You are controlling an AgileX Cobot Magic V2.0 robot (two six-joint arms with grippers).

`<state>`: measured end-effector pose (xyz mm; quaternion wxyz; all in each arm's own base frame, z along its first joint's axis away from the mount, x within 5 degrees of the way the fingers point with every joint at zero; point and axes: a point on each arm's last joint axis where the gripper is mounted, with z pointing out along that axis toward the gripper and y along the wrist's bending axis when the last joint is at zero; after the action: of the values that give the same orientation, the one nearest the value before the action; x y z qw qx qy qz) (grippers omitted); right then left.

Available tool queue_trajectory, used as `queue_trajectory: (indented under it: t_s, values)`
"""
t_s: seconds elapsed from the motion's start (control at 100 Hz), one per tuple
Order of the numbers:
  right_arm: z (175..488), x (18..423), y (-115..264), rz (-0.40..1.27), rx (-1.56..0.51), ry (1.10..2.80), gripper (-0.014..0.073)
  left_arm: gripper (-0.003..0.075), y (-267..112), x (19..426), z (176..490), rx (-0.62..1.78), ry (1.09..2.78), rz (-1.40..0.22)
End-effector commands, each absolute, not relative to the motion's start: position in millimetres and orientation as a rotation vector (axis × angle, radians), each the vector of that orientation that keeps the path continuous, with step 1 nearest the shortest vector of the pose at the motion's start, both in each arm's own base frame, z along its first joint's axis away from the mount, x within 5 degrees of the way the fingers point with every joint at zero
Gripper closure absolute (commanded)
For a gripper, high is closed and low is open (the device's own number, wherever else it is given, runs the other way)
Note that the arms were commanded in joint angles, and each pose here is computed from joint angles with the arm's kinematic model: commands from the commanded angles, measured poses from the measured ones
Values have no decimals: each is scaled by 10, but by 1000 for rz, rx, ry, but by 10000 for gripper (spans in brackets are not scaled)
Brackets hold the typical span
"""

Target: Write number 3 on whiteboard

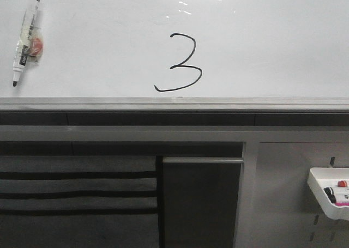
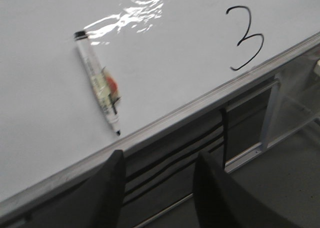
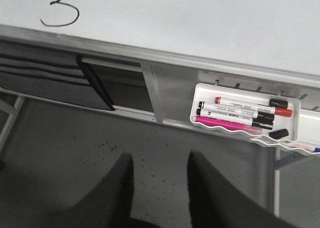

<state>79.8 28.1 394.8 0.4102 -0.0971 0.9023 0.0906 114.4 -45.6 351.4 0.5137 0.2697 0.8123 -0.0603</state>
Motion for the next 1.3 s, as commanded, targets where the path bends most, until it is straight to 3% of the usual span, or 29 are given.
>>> queue_trajectory:
  t_s: [0.0,0.15,0.23,0.82,0.93,1.07,1.29]
  values:
    - [4016,736,232,261,-186,2115,494,482,-327,969,3642,505,1930,-106]
    - [3946,657,195,287,-191,1891,651,645,-254,769,3708,446,1828,-105]
    - [3884,656,181,269,-200,1797,669,741,-242,729,3709,437,1793,-105]
    - [3718,702,205,266,-211,1811,669,738,-257,712,3701,429,1800,-142]
    - [3718,702,205,266,-211,1811,669,738,-208,627,3682,411,1731,-104]
    - [3718,702,205,266,-211,1811,669,738,-143,528,3398,337,1653,-60]
    - [3718,702,205,266,-211,1811,669,738,-79,506,2638,221,1450,5]
